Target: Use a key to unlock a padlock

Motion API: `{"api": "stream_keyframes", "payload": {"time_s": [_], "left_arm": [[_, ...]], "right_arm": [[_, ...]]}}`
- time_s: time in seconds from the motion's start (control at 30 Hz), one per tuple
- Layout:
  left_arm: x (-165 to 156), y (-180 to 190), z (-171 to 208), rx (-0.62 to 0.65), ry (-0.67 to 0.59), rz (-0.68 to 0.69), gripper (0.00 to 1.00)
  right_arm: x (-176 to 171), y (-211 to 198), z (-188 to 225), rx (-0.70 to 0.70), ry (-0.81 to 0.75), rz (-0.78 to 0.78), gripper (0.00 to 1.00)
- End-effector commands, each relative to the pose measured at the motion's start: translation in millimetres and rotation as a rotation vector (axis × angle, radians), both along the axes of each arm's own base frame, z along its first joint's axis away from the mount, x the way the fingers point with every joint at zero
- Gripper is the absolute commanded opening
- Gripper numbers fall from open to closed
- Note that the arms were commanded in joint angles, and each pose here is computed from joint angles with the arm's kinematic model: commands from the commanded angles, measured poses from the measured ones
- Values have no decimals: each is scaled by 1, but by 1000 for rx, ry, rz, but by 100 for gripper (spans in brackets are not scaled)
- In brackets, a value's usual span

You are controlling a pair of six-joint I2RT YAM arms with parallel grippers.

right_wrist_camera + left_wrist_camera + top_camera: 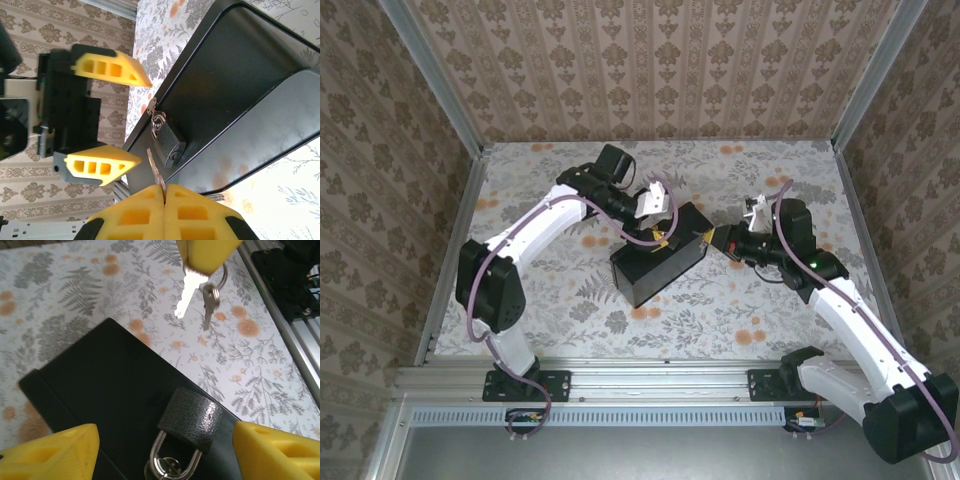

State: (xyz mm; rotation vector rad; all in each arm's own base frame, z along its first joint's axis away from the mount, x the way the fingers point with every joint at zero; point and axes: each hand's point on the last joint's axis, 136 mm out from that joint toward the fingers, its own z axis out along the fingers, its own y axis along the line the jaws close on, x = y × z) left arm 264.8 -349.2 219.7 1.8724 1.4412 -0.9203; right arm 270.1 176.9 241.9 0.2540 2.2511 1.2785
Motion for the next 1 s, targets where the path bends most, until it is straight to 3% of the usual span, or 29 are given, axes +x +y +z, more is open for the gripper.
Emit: {"api": "stream_keyframes", "payload": {"time_s": [0.0,0.43,0.67,0.8,0.97], "left_arm": [[-9,0,-2,8,20,-63,72],[-18,-13,-24,40,13,-129,69],[-15,-13,-35,74,38,-130,57],[-16,-16,-33,64,16,-138,66],[-22,-23,-20,14,-12,-167,64]], "right_arm": [[-8,-3,5,-11,-14,12,0],[-8,-2,-6,-12,12,12,0],[-11,-3,-13,-21,28,18,0],[-16,-5,-22,-37,42,20,0],[-16,-8,-25,-43,49,13,0]]}}
